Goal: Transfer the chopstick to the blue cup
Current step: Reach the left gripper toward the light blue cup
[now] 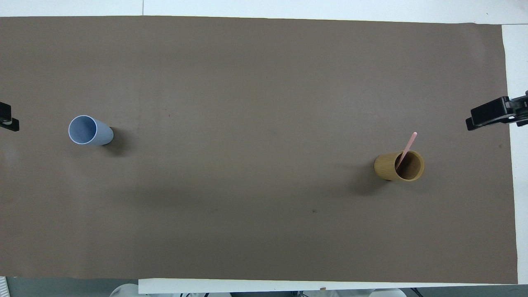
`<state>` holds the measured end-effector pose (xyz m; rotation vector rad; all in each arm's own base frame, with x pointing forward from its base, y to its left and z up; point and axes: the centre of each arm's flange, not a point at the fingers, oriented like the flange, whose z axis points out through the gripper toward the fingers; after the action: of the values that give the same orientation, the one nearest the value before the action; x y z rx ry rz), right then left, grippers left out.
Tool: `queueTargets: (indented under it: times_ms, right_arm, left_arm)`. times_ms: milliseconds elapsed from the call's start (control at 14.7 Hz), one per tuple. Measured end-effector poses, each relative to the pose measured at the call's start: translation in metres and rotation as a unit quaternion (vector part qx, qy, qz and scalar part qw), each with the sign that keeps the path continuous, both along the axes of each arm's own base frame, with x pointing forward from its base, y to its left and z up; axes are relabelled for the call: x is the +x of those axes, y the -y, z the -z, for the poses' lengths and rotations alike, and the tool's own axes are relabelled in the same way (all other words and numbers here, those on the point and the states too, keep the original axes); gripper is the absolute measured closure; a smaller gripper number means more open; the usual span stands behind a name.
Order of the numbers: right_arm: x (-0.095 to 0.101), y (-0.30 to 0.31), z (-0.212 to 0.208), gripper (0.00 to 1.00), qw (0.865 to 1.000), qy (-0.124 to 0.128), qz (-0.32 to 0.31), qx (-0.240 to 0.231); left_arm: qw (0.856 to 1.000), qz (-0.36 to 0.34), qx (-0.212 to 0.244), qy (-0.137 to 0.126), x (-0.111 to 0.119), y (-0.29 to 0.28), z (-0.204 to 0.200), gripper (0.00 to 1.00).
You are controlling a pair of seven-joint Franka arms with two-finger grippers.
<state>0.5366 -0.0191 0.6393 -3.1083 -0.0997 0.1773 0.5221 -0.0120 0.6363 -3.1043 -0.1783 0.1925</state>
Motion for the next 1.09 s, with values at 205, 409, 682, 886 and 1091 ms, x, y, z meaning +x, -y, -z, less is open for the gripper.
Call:
queueTargets:
  times_ms: [205, 409, 682, 886, 1091]
  right_arm:
    - [0.0, 0.0, 0.0, 0.0, 1.0, 0.0, 0.0, 0.0]
    - [0.0, 0.0, 0.0, 0.0, 1.0, 0.0, 0.0, 0.0]
    - [0.0, 0.0, 0.0, 0.0, 1.0, 0.0, 0.0, 0.0]
    - [0.0, 0.0, 0.0, 0.0, 1.0, 0.0, 0.0, 0.0]
    - [0.0, 0.0, 0.0, 0.0, 1.0, 0.0, 0.0, 0.0]
  left_arm:
    - [1.0, 0.0, 0.0, -0.001, 0.0, 0.0, 0.0, 0.0]
    - [1.0, -0.004, 0.0, 0.0, 0.0, -0.002, 0.001, 0.0]
    - [0.998, -0.015, 0.001, 0.054, 0.01, -0.004, 0.04, 0.0]
    - [0.998, -0.025, 0.001, 0.064, 0.009, -0.015, 0.101, 0.0]
    - [0.997, -0.03, 0.0, 0.072, 0.01, -0.021, 0.157, 0.0]
